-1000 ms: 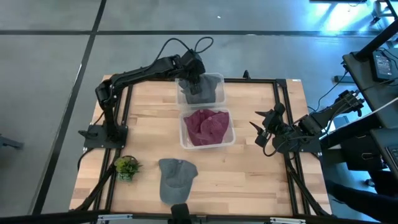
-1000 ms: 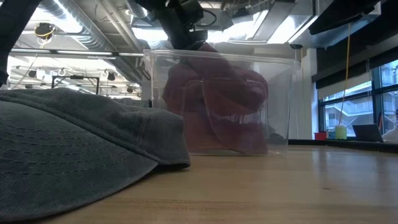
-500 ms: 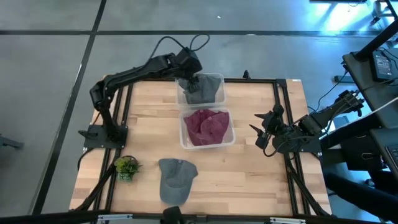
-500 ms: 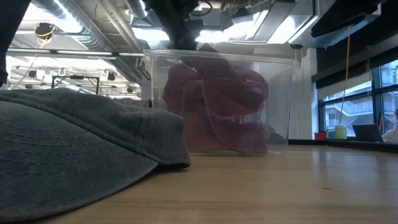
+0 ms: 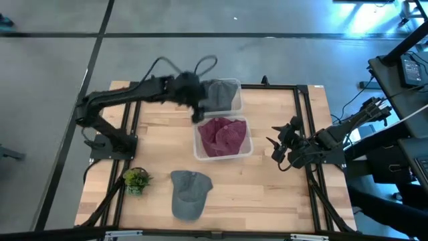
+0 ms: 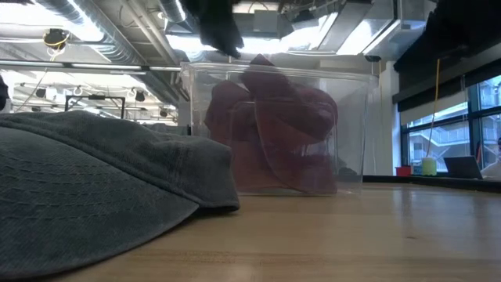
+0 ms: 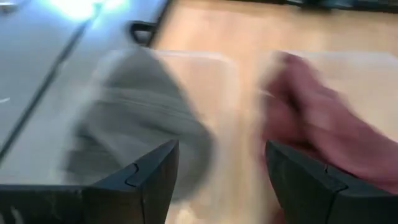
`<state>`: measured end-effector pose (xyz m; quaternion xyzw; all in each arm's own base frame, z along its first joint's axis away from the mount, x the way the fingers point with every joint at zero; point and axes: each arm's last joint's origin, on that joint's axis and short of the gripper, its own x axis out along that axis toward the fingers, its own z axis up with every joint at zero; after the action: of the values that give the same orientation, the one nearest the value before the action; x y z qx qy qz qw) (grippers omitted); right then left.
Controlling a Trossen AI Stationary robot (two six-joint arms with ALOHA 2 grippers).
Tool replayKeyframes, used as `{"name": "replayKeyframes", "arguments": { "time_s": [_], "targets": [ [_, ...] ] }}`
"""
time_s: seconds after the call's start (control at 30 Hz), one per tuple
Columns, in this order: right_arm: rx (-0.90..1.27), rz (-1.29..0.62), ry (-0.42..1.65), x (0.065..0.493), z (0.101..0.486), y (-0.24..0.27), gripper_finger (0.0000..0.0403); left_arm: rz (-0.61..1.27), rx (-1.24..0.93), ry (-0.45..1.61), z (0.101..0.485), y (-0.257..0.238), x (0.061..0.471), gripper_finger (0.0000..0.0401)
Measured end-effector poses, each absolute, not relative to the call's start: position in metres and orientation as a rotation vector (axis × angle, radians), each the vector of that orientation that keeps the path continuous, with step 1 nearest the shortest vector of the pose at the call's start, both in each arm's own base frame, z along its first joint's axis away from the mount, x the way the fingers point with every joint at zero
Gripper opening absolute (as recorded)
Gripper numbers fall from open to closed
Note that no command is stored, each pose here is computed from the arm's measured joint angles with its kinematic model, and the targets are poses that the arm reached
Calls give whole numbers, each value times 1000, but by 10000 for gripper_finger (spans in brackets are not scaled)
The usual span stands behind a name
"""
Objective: Pick & Place hat
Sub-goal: Put the gray cap into the top transparent bin
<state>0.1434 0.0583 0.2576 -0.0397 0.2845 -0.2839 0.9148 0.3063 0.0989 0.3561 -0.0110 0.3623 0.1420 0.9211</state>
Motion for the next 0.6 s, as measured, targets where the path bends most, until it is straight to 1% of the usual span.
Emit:
{"name": "replayKeyframes", "arguments": {
  "time_s": [0.1,0.27,0.37,0.47,0.6],
  "targets": [
    [-61,-580,566,146,249,60,232,212,-29,741,349,64,294,233],
    [-37,-573,540,148,240,61,232,121,-119,753,324,14,267,233],
    [-39,-571,540,148,238,61,232,70,-192,791,303,-13,250,233],
    [-37,-571,537,148,238,61,232,43,-296,803,279,-35,243,233],
    [-29,-570,529,149,238,62,232,-22,-311,804,249,-58,240,233]
  ]
}}
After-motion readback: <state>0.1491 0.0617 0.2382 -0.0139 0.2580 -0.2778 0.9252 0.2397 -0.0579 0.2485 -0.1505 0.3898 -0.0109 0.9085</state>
